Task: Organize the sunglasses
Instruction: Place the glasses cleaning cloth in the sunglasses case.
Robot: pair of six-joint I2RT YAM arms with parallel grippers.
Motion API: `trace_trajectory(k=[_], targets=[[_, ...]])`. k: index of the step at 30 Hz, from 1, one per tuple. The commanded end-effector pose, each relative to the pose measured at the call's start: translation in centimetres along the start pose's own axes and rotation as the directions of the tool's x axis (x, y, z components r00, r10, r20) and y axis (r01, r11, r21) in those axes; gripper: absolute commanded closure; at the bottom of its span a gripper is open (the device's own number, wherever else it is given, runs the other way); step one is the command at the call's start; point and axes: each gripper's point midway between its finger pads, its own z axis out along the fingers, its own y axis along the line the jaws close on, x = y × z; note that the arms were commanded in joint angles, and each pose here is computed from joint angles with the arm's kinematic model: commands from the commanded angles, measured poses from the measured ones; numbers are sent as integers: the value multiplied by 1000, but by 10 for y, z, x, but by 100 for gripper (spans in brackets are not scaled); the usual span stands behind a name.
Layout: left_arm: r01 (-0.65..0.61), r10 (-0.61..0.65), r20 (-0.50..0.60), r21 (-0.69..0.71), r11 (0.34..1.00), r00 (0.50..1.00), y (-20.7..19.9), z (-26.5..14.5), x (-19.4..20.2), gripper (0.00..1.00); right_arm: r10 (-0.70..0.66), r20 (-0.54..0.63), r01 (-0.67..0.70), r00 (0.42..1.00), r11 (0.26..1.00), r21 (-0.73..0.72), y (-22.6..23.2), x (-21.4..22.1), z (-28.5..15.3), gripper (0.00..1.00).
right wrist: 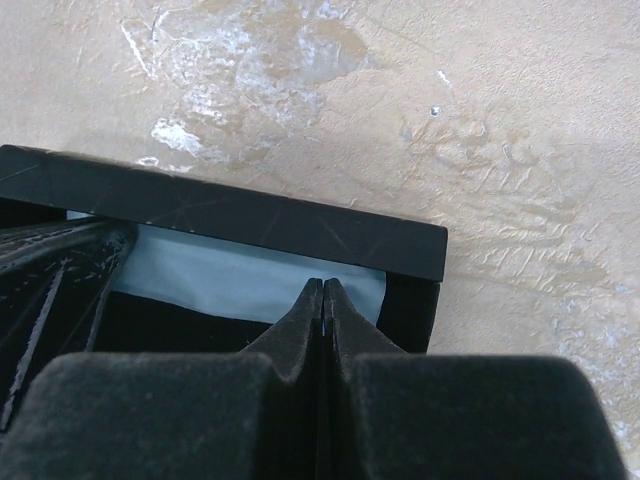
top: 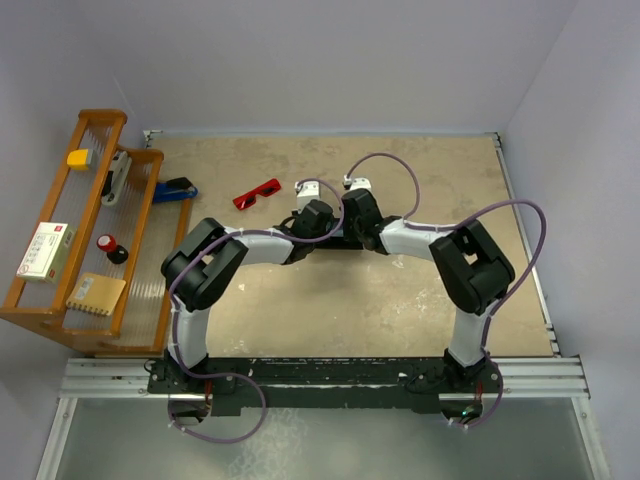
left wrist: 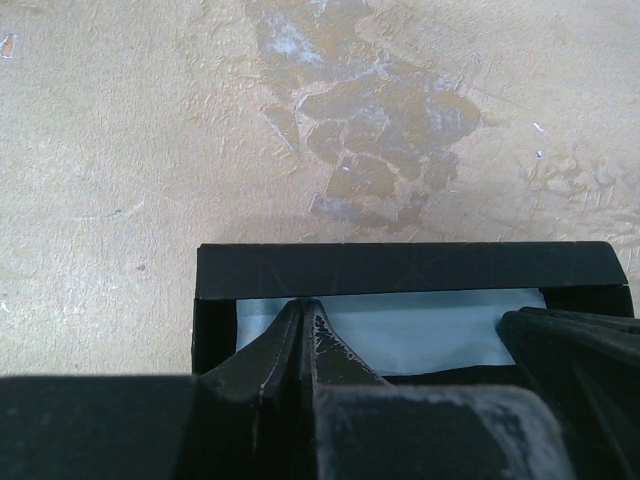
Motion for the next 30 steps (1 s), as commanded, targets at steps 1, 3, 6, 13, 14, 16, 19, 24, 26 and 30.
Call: trace_trajectory(k=[1, 3, 6, 13, 14, 16, 19, 24, 26, 30], targets=[[7, -8, 22, 35, 999, 1000, -13, -5, -17, 100, 5, 72, -7, 997, 999, 32, -2, -18, 7, 100], [5, -5, 17, 36, 999, 1000, -13, -4, -15, 100, 3, 88, -7, 996, 999, 51, -5, -19, 10, 100], [1, -1, 10, 28, 1000, 1000, -11, -2, -12, 100, 3, 67, -7, 998, 998, 58, -6, -12, 16, 100], [1, -1, 2, 25, 1000, 1000, -9, 0, -8, 100, -8, -49, 10, 999, 999, 39, -1, 19, 28, 100], [1, -1, 2, 25, 1000, 1000, -10, -1, -8, 100, -7, -50, 9, 999, 999, 47, -2, 19, 29, 100], [-1, 1, 1, 23, 1000, 1000, -9, -2, -8, 100, -3, -13, 3, 1000, 998, 59, -5, 10, 24, 100], [-5, 5, 5, 11, 1000, 1000, -7, -3, -10, 100, 0, 8, -1, 1000, 998, 60, -7, 3, 16, 100], [3, -4, 29, 43, 999, 1000, -13, -11, -22, 100, 10, 55, -11, 998, 1000, 10, -1, -9, 4, 100], [0, -3, 42, 60, 998, 999, -17, -16, -29, 100, 15, 66, -14, 998, 1000, -10, 2, -12, 0, 99], [-15, 10, 74, 75, 997, 997, -23, -30, -46, 97, 19, 93, -16, 996, 999, -36, 6, -23, -8, 95]])
